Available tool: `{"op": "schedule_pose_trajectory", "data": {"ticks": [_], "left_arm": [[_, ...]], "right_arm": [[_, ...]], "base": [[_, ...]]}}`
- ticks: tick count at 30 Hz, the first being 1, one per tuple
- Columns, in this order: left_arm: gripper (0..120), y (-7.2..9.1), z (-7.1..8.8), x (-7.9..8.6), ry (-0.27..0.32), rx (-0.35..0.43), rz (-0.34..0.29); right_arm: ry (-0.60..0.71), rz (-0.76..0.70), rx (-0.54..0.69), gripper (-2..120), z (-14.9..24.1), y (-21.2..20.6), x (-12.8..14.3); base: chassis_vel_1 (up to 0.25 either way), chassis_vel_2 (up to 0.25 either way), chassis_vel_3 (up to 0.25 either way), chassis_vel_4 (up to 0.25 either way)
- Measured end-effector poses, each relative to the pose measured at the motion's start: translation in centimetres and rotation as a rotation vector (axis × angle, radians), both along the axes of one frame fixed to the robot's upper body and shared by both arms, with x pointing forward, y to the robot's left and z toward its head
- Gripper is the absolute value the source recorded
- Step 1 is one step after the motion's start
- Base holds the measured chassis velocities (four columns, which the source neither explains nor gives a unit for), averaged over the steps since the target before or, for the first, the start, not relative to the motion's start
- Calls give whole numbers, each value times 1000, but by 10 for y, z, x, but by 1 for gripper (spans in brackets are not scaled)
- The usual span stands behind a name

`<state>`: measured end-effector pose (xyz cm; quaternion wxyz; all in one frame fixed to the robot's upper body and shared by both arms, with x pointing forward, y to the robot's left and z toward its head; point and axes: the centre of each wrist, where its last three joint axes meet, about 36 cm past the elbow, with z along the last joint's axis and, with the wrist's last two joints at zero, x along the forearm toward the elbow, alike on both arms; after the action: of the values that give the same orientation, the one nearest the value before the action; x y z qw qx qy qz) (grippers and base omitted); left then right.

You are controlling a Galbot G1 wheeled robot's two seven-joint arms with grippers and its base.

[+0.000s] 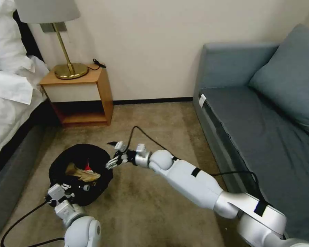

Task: Pick up the trash bin, then pick up the garbage on the floor and place it into the trash bin.

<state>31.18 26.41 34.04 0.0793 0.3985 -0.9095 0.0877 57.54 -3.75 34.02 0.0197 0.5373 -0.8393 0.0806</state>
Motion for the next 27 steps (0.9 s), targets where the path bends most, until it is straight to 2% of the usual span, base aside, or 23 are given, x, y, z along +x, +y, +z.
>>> {"op": "schedule_pose_trajectory", "data": {"ticks": [2, 4, 5, 6, 8, 9, 10, 12, 13, 16, 17, 19, 22, 24, 27], "left_arm": [[3, 1, 5, 1, -5, -24, 2], [3, 3, 22, 8, -28, -132, 9], [3, 3, 25, 9, -32, -159, 13], [3, 5, 32, 12, -36, -239, 26], [3, 5, 33, 12, -36, -252, 28], [3, 7, 39, 17, -28, -401, 54], [3, 7, 39, 17, -28, -401, 54], [3, 10, 39, 16, -14, -534, 85], [3, 10, 39, 16, -14, -534, 85], [3, 15, 41, 12, 6, -638, 136], [3, 15, 41, 12, 6, -638, 136], [3, 19, 51, 9, 0, -721, 178], [3, 27, 55, 5, 3, -732, 223], [3, 38, 58, 3, 13, -709, 277], [3, 49, 61, 1, 21, -689, 319]], "right_arm": [[-4, -27, 2, 100, -1, -6, 5], [-8, -114, 12, 100, -4, -27, 18], [-8, -123, 14, 100, -4, -30, 19], [-11, -160, 16, 100, -5, -40, 23], [-12, -165, 16, 100, -5, -41, 23], [-16, -217, 17, 100, -6, -56, 26], [-16, -217, 17, 100, -6, -56, 26], [-14, -249, 18, 100, -10, -63, 25], [-14, -249, 18, 100, -10, -63, 25], [-14, -263, 22, 100, -12, -60, 23], [-14, -263, 22, 100, -12, -60, 23], [-21, -264, 24, 100, -11, -51, 20], [-28, -262, 27, 100, -10, -45, 19], [-37, -256, 21, 100, -8, -42, 19], [-46, -252, 20, 100, -6, -41, 19]], "base": [[0, 0, 0, 0], [0, 0, 0, 0], [0, 0, 0, 0], [0, 0, 0, 0], [0, 0, 0, 0], [0, 0, 0, 0], [0, 0, 0, 0], [0, 0, 0, 0], [0, 0, 0, 0], [0, 0, 0, 0], [0, 0, 0, 0], [0, 0, 0, 0], [0, 0, 0, 0], [0, 0, 0, 0], [0, 0, 0, 0]]}}
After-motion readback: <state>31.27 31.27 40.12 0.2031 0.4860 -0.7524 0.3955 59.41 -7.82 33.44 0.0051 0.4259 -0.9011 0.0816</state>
